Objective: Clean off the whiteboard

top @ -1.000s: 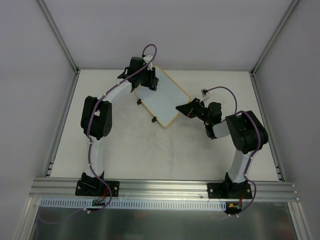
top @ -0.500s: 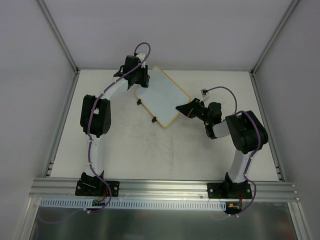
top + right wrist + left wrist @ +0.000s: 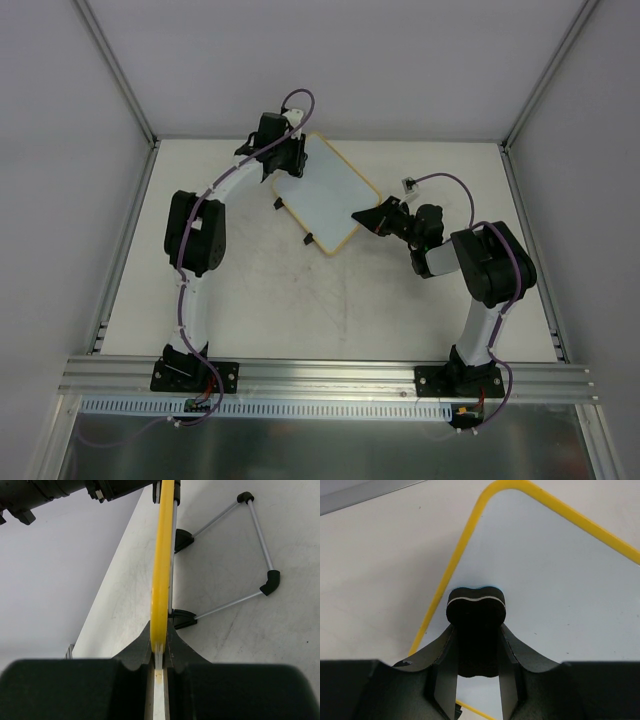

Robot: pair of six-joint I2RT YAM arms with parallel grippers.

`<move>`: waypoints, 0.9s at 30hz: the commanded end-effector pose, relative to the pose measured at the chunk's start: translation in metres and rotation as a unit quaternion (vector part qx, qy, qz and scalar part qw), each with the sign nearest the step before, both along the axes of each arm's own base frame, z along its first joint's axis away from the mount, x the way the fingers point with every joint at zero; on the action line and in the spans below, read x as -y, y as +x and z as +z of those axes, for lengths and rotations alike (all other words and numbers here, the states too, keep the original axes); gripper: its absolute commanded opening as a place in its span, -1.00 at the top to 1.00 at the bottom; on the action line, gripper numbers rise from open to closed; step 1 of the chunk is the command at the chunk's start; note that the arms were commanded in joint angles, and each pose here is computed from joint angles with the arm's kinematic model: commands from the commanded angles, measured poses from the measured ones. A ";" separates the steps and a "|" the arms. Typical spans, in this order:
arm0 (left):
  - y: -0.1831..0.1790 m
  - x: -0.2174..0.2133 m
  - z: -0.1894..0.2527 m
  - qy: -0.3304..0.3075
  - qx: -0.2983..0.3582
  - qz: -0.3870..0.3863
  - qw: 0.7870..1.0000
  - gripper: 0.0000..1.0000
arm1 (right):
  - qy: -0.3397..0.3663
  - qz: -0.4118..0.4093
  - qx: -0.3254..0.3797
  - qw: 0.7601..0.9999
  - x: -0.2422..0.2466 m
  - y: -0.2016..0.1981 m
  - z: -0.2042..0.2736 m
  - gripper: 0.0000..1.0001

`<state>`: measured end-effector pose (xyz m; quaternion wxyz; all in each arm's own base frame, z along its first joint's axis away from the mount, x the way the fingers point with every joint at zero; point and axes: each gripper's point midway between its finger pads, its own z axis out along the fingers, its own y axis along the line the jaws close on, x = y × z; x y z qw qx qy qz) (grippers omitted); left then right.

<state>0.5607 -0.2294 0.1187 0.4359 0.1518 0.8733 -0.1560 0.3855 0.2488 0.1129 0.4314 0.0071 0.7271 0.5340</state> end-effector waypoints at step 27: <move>-0.174 0.124 -0.013 -0.069 -0.075 -0.338 0.936 1.00 | 0.044 0.043 0.147 0.987 -0.015 -0.007 0.073 1.00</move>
